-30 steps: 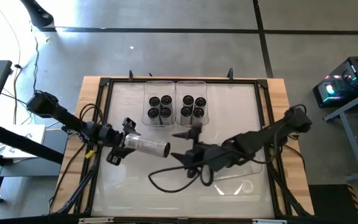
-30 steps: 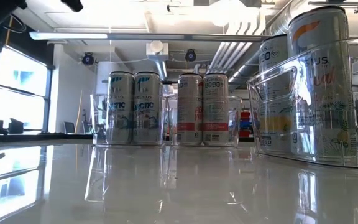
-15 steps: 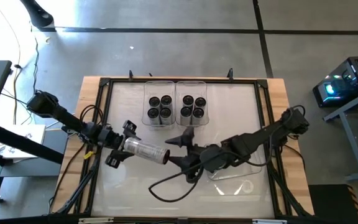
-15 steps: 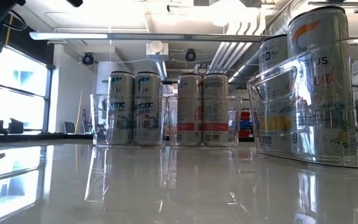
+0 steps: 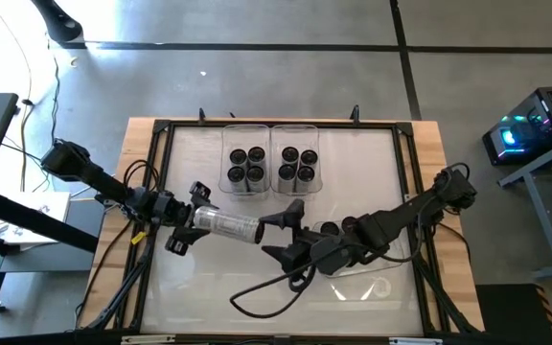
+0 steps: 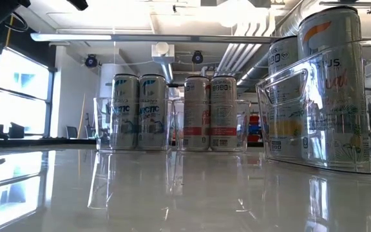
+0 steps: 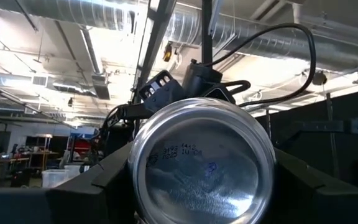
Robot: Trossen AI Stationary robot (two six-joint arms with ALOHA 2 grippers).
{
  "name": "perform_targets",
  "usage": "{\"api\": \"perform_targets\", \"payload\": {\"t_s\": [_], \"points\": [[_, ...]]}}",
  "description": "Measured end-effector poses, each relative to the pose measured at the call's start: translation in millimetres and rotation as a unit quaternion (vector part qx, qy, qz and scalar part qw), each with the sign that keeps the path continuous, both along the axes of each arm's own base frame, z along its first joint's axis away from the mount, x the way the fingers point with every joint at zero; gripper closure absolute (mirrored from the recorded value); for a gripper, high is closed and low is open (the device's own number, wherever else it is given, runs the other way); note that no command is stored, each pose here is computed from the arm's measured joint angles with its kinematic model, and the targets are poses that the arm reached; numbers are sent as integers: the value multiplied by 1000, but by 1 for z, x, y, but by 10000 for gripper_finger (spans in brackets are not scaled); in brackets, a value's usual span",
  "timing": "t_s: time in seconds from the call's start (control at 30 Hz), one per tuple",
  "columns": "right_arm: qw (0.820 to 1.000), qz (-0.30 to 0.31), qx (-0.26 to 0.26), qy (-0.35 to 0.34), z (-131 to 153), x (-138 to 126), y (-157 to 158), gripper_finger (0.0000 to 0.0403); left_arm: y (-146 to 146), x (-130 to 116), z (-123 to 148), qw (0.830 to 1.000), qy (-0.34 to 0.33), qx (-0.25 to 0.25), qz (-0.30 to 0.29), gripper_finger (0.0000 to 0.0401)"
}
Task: Sort soda cans
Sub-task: Adjust the soda can in the bottom right transparent bin
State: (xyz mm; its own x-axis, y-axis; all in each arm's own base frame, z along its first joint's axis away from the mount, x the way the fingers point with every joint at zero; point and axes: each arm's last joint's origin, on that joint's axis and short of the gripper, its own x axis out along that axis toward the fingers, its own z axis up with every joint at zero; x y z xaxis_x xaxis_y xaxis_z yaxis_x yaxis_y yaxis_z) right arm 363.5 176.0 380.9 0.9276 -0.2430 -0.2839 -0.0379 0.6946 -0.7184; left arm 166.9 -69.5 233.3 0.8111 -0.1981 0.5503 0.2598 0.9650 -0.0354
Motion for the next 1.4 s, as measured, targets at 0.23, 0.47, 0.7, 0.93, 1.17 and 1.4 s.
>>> {"api": "perform_targets", "payload": {"t_s": [0.23,0.47,0.7,0.93,1.17,1.4], "points": [[999,22,-23,-10,-1,8,1,41,0,0,-1,1000,4,2,-1,157],[996,-1,-85,-11,-22,32,3,43,-1,1,-2,1000,10,5,-2,157],[995,-13,-93,-22,-24,35,5,111,-1,1,-2,1000,13,4,2,157],[996,-19,-79,-29,-22,33,8,164,0,1,-3,1000,15,-1,4,151],[996,-87,23,-13,25,2,20,164,-2,8,-16,995,90,34,32,31],[945,-170,278,16,87,-72,-8,164,1,11,-24,985,141,21,99,18]]}}
